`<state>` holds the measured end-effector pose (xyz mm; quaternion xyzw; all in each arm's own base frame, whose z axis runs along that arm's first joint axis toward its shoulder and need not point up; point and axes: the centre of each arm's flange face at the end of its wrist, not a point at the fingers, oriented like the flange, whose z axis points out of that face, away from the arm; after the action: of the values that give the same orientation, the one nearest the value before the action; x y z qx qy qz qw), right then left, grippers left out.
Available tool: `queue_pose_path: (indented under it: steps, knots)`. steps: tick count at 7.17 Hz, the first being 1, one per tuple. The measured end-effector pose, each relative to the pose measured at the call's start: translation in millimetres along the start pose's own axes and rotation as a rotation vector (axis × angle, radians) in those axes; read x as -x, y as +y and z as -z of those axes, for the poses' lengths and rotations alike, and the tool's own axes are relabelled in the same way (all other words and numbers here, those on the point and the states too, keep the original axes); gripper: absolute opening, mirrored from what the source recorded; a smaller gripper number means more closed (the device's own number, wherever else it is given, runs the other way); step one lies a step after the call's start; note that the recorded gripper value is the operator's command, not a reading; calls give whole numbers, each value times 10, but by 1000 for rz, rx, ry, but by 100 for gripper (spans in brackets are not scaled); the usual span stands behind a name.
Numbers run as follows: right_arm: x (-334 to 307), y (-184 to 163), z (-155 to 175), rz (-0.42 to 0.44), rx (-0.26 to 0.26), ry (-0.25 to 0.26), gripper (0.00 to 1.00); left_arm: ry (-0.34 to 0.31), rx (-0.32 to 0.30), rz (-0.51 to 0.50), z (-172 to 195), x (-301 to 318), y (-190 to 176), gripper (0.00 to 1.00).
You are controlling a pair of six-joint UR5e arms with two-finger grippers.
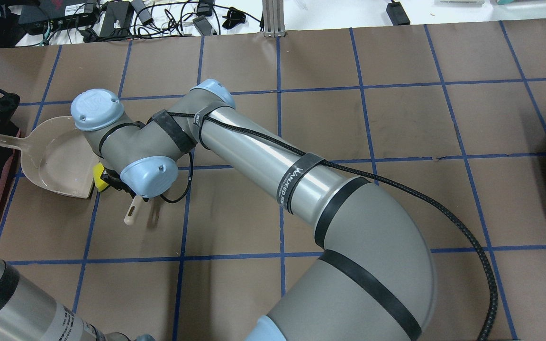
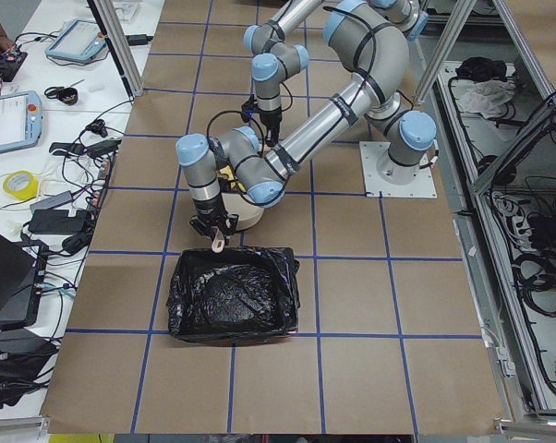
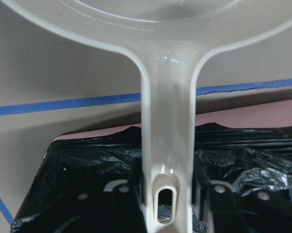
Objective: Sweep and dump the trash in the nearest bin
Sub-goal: 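Sweep the bread and sponge into the dustpan with the right gripper's brush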
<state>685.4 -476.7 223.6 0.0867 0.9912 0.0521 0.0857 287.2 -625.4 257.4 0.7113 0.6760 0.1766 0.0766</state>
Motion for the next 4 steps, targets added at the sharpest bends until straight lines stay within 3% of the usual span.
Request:
queue_pose_path:
  steps: [4]
  knots:
    - [252,-121,-101,-19,8,-95,0,3,-2,-1,-48,16,-12,0]
